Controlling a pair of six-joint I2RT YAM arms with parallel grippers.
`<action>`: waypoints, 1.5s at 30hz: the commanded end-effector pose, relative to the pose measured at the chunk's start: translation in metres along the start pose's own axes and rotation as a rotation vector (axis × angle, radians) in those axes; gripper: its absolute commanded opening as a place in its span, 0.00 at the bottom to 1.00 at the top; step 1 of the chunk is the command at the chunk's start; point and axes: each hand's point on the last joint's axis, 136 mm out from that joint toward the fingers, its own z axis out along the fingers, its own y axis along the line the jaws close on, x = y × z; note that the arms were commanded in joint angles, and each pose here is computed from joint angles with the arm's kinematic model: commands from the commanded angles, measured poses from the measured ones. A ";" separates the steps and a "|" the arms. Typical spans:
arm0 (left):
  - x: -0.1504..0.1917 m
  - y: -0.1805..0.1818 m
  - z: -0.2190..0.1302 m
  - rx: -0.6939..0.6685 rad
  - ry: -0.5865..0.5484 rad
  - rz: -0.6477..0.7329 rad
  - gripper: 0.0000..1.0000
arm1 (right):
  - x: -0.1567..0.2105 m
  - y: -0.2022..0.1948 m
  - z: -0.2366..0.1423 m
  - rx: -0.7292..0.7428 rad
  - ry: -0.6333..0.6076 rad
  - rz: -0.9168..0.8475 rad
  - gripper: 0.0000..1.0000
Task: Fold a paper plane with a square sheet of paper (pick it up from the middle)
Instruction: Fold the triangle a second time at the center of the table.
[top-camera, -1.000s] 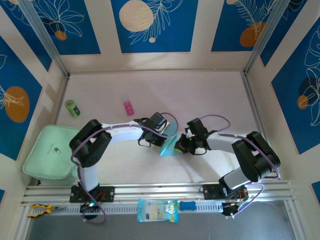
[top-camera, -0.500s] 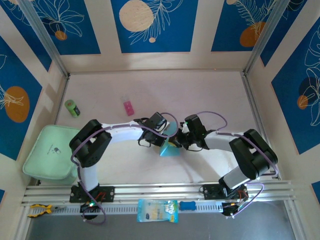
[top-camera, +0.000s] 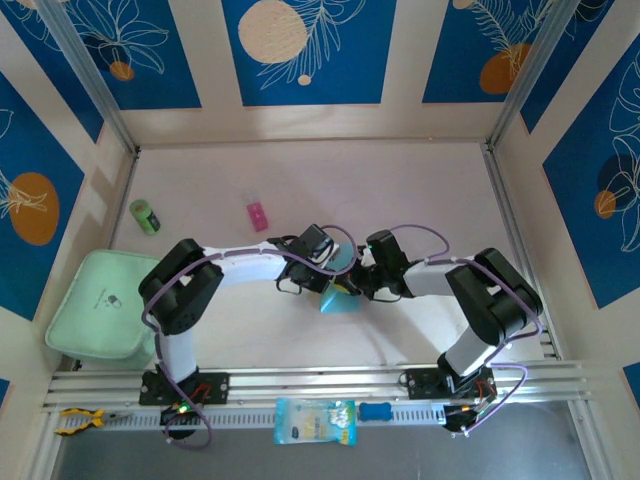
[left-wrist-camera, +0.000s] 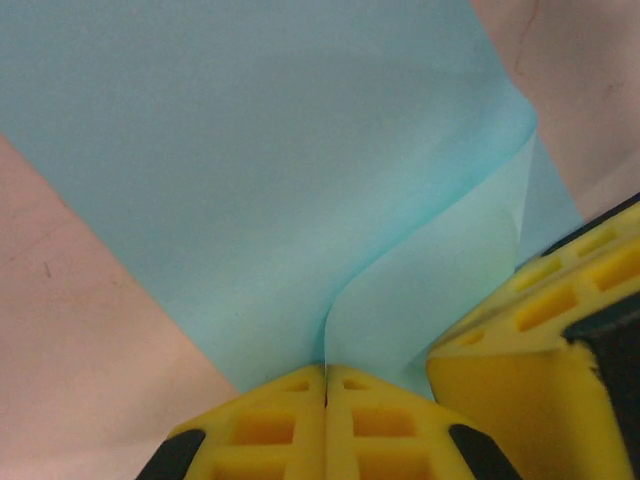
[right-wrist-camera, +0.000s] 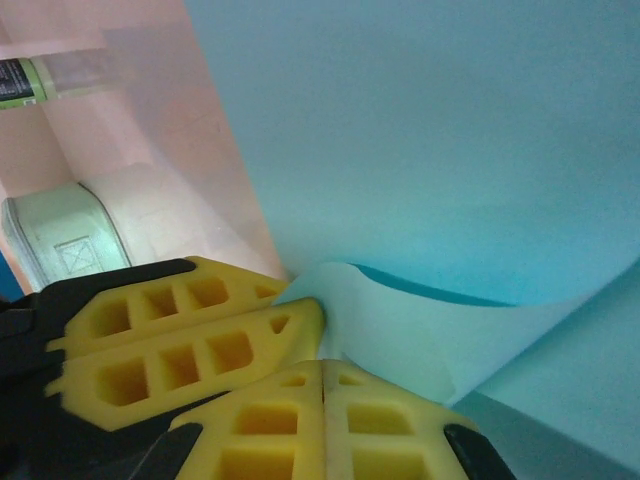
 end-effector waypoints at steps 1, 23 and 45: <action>0.013 0.013 0.010 -0.038 0.052 -0.006 0.00 | 0.005 -0.020 0.003 0.029 0.013 0.041 0.00; 0.012 0.015 0.007 -0.050 0.053 0.001 0.00 | -0.018 -0.030 -0.010 0.160 -0.073 0.015 0.00; 0.015 0.016 0.009 -0.053 0.062 0.005 0.00 | -0.037 -0.043 -0.017 0.189 -0.139 0.033 0.00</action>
